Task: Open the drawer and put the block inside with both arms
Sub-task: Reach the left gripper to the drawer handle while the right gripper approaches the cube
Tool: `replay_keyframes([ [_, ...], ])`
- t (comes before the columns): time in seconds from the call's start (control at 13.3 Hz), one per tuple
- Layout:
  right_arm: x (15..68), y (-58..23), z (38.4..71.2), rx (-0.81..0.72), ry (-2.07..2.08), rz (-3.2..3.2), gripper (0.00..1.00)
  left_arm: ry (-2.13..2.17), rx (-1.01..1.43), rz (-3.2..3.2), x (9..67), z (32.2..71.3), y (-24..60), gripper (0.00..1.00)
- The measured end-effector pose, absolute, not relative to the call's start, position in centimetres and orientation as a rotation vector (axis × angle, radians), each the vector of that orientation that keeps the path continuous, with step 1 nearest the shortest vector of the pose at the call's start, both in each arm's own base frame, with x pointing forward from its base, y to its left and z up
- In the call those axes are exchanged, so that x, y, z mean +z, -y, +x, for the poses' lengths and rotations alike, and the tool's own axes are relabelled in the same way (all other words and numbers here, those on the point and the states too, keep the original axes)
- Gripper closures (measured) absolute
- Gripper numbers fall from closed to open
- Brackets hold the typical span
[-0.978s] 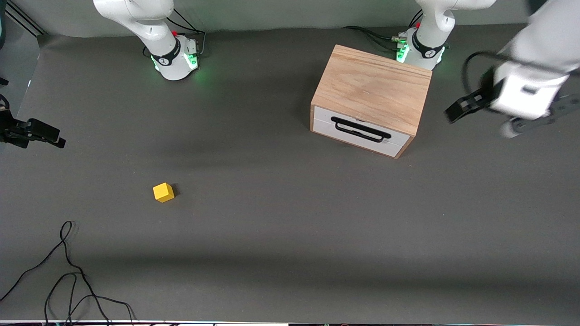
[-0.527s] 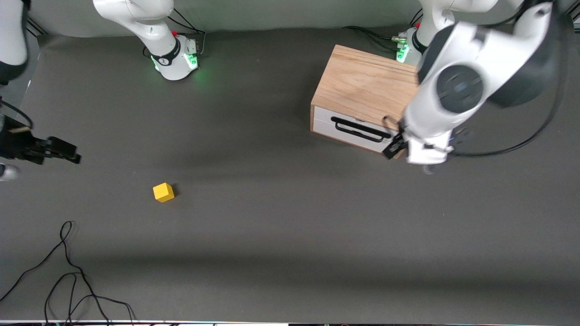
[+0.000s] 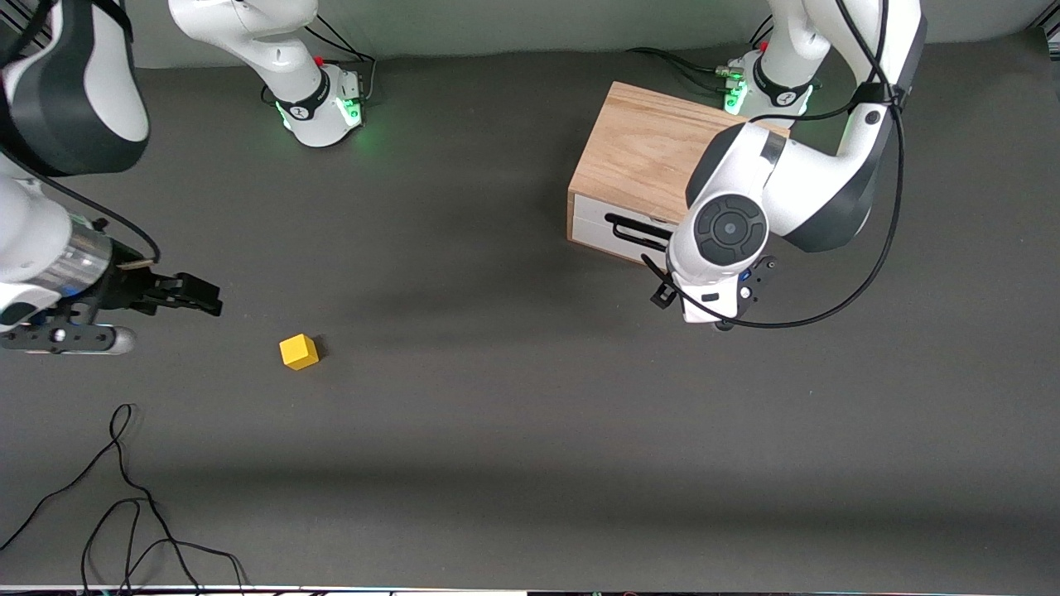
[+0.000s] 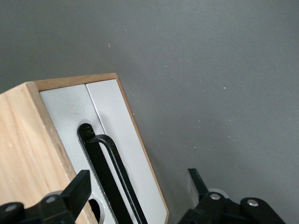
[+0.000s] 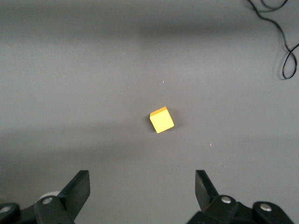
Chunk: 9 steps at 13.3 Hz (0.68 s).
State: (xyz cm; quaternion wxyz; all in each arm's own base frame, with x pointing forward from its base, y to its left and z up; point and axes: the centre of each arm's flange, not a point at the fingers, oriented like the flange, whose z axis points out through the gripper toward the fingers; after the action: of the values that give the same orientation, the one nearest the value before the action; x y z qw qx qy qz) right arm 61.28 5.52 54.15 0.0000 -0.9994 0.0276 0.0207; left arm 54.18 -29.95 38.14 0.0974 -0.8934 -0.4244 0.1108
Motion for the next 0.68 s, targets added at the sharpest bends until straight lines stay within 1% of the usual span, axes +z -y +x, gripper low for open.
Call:
replay_keyframes([
  [0.15, 52.6, -5.4, 60.9, 0.05, -0.091, -3.138, 0.0, 1.272, 0.386, -2.624, 36.5, 53.5, 29.6, 0.07],
  [0.38, 49.3, -4.8, 59.3, -0.009, -0.091, -3.132, 0.0, 1.279, 0.431, -2.598, 34.1, 52.5, 29.2, 0.07],
  [0.53, 46.1, -4.3, 58.7, -0.056, -0.055, -3.13, 0.0, 1.289, 0.433, -2.599, 32.7, 52.1, 29.1, 0.07],
  [0.68, 41.7, -3.4, 57.9, -0.116, -0.026, -3.129, 0.0, 1.315, 0.45, -2.604, 31.3, 52.0, 29.1, 0.07],
])
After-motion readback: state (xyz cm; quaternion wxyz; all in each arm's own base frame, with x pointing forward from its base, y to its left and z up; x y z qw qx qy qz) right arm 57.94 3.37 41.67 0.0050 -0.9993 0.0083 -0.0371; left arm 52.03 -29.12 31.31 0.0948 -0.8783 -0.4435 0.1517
